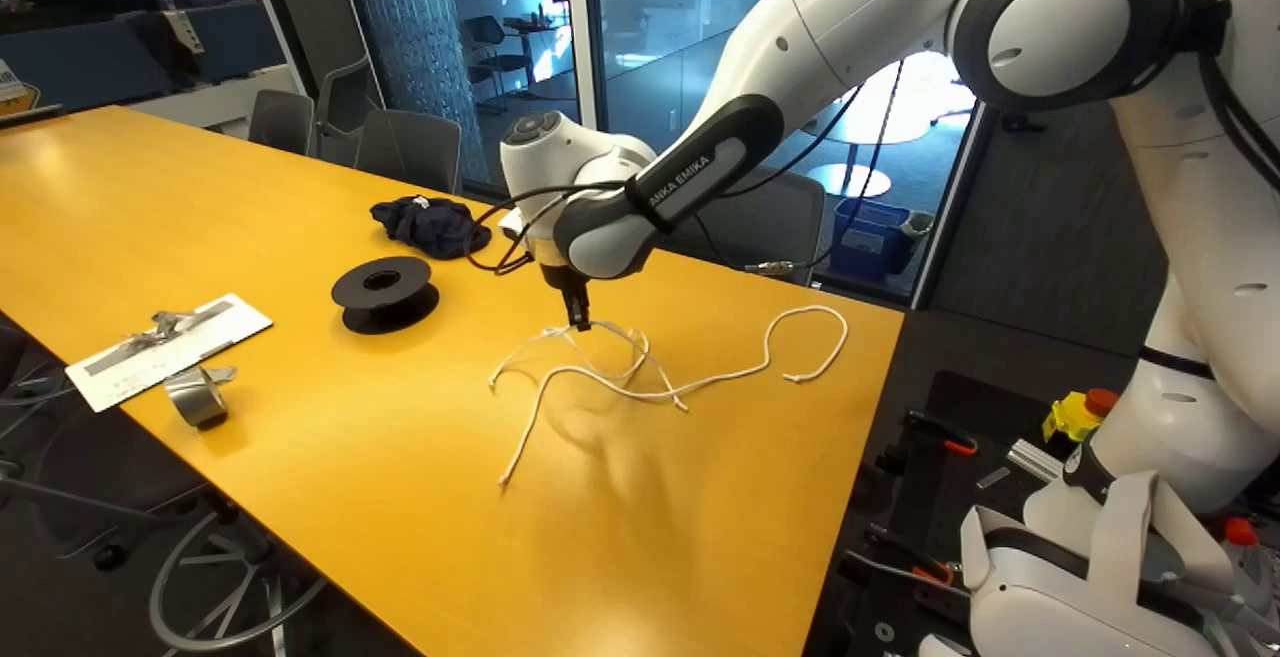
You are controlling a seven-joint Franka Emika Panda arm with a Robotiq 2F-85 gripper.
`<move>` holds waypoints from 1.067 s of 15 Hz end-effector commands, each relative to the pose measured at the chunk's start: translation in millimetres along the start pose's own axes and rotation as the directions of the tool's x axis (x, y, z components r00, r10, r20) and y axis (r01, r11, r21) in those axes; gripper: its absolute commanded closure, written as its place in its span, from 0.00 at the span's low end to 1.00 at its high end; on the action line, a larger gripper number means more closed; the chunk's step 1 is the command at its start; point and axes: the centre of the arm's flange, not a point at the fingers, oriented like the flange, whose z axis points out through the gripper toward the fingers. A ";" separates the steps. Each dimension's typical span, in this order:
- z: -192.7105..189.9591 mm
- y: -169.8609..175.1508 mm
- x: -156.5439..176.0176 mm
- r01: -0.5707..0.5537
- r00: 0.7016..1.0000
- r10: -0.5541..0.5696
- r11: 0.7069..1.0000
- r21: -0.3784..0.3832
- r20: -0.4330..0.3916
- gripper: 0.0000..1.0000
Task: Separate the two white ropes
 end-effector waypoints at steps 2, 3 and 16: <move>-77.3 46.7 -24.9 -0.155 0.985 0.159 0.986 -0.057 0.061 0.97; -90.6 55.9 -32.1 -0.194 0.977 0.199 0.979 -0.066 0.070 0.97; -179.9 126.8 -95.4 -0.542 0.816 0.570 0.813 -0.214 0.098 0.97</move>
